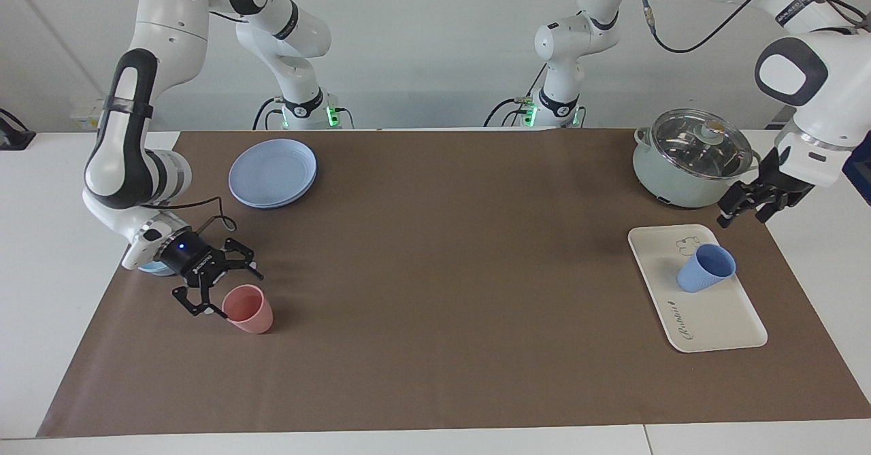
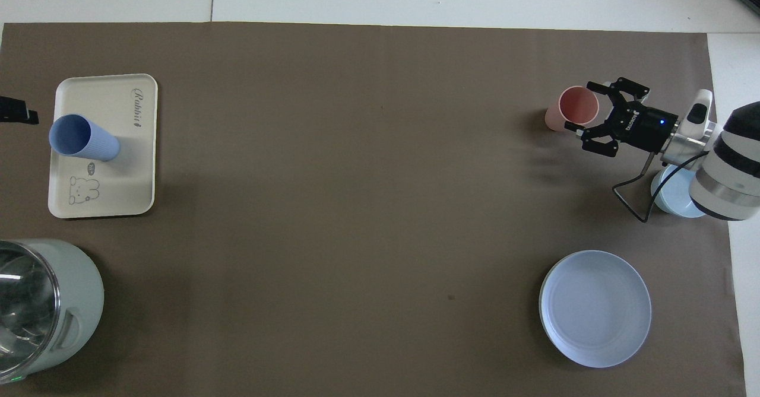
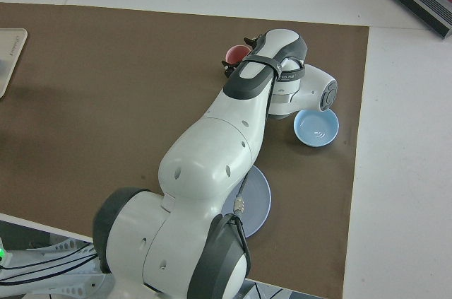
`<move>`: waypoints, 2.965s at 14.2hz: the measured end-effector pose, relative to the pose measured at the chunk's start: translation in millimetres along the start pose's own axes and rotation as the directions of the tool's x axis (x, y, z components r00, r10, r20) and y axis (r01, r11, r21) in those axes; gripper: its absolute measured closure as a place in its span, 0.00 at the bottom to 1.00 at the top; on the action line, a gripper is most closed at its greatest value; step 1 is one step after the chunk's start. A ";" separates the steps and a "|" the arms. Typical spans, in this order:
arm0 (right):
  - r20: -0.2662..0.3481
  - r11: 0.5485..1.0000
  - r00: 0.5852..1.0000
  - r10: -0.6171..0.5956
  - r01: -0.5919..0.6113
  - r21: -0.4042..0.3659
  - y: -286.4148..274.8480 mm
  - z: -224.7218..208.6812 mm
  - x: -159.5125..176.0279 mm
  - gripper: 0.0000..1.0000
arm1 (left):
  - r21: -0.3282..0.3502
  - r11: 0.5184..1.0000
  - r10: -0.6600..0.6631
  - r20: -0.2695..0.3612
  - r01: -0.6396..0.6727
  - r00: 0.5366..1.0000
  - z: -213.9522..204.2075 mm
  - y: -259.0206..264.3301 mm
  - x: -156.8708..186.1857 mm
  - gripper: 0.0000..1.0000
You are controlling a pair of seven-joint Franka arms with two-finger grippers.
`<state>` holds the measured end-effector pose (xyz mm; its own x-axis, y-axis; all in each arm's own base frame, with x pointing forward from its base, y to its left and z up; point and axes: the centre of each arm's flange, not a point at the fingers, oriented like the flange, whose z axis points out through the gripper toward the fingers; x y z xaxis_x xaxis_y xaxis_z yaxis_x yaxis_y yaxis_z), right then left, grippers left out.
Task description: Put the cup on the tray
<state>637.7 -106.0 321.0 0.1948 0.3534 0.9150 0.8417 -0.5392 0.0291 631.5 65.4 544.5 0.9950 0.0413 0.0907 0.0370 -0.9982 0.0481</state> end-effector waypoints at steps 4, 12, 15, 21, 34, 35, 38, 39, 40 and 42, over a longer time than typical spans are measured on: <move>0.202 0.997 0.977 0.069 -0.075 0.024 -6.7 -33.8 93.6 0.00 | 0.000 0.997 0.074 0.080 -0.074 0.994 -51.9 56.6 -31.4 0.00; 0.622 0.963 0.736 0.268 -0.186 -0.195 -83.3 -44.2 238.8 0.00 | 0.042 0.997 0.061 0.154 -0.068 0.986 -74.1 110.0 -86.4 0.00; 0.642 0.894 0.624 0.445 -0.275 -0.352 -95.2 -63.8 253.4 0.00 | 0.047 0.998 0.030 0.145 -0.037 0.989 -64.5 112.0 -87.2 0.00; 0.543 0.636 0.331 0.771 -0.363 -0.681 -102.6 -99.9 270.2 0.00 | 0.050 0.999 -0.009 0.144 0.002 0.990 -65.3 90.8 -86.0 0.00; 0.542 0.570 0.182 0.820 -0.339 -0.748 -122.2 -137.9 305.2 0.00 | 0.044 0.998 0.035 0.136 -0.041 0.990 -66.3 91.7 -85.5 0.00; 0.544 0.573 0.185 0.819 -0.338 -0.747 -122.9 -136.5 306.0 0.00 | 0.043 0.998 0.038 0.135 -0.044 0.990 -66.3 91.7 -85.3 0.00; 0.529 0.563 0.194 0.826 -0.341 -0.753 -123.0 -134.2 308.6 0.00 | 0.042 0.998 0.041 0.123 -0.046 0.992 -67.1 91.8 -83.9 0.00; 0.515 0.543 0.178 0.839 -0.353 -0.762 -124.5 -133.2 308.2 0.00 | 0.042 0.998 0.041 0.121 -0.047 0.992 -67.2 91.8 -83.7 0.00; 0.501 0.525 0.166 0.849 -0.365 -0.769 -125.8 -132.2 308.2 0.00 | 0.042 0.998 0.042 0.121 -0.048 0.992 -67.2 91.8 -83.6 0.00; 0.491 0.513 0.160 0.856 -0.376 -0.772 -126.5 -131.0 308.5 0.00 | 0.042 0.998 0.045 0.121 -0.051 0.992 -67.2 92.2 -83.6 0.00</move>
<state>525.2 -29.0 652.2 0.9992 -0.0292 -0.0260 -0.0297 -0.9994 -0.0184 545.5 -27.1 608.2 0.9996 -0.0097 -0.0278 -0.0096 -1.0000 0.0018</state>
